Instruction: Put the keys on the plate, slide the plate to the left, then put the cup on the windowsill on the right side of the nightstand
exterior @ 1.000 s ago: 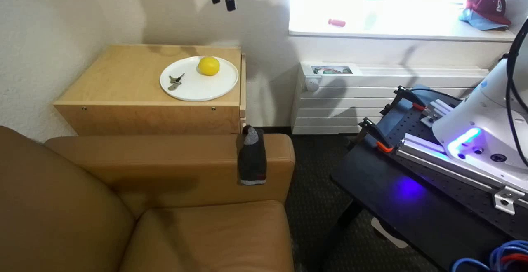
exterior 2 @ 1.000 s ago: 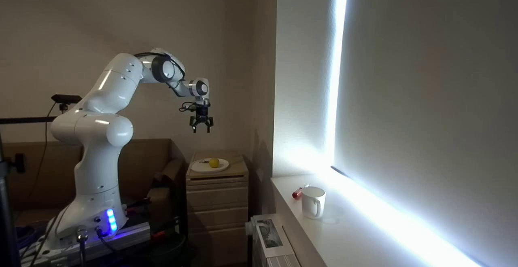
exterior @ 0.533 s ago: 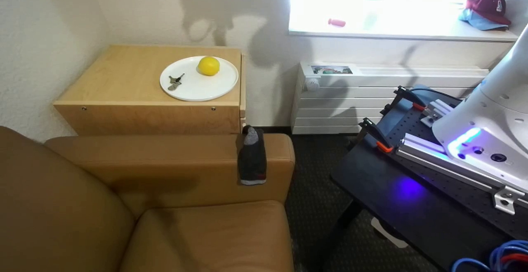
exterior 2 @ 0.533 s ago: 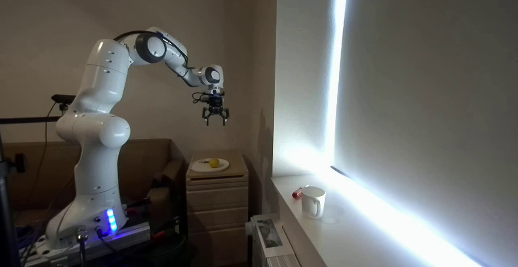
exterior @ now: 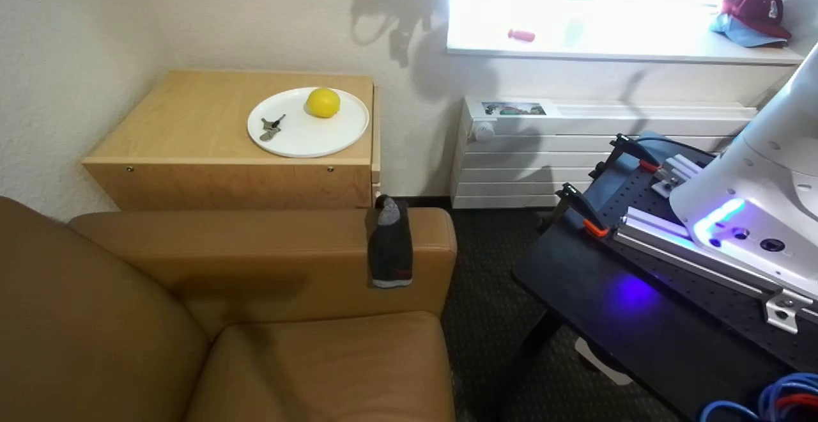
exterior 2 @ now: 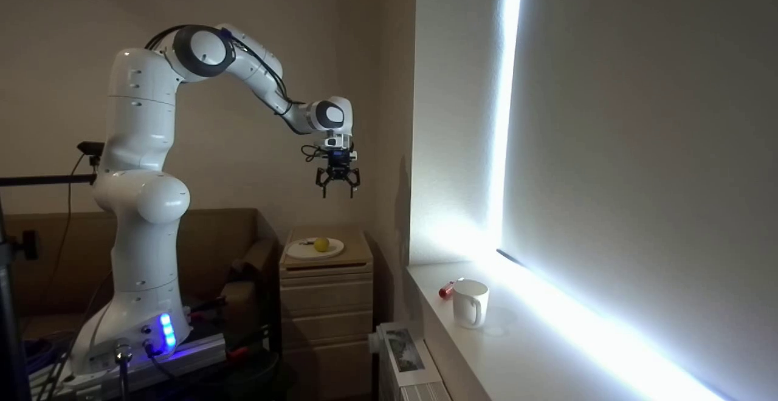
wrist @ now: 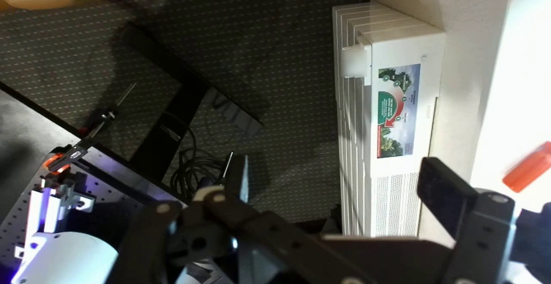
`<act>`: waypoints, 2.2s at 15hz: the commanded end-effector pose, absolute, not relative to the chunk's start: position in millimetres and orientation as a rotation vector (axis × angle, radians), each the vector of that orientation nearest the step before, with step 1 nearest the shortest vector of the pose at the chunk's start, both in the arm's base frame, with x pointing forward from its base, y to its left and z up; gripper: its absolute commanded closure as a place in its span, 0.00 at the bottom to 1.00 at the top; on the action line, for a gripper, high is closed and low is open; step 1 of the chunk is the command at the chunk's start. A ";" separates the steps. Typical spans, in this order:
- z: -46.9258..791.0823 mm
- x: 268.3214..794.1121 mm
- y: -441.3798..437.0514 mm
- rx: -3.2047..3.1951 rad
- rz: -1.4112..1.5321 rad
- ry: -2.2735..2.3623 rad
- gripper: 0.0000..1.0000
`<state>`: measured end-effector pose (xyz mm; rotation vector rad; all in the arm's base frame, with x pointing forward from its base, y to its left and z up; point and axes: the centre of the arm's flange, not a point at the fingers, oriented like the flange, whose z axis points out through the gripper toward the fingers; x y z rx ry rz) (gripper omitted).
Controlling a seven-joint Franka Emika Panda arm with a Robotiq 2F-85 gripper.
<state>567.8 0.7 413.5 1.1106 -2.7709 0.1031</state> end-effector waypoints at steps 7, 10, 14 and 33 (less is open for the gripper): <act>384.0 596.2 -105.5 0.574 0.109 -2.902 0.00; 372.7 595.5 -200.8 0.327 0.111 -2.952 0.00; 349.7 566.8 -322.9 -0.041 0.095 -2.969 0.00; 290.6 495.9 -480.7 -1.308 0.026 -2.876 0.00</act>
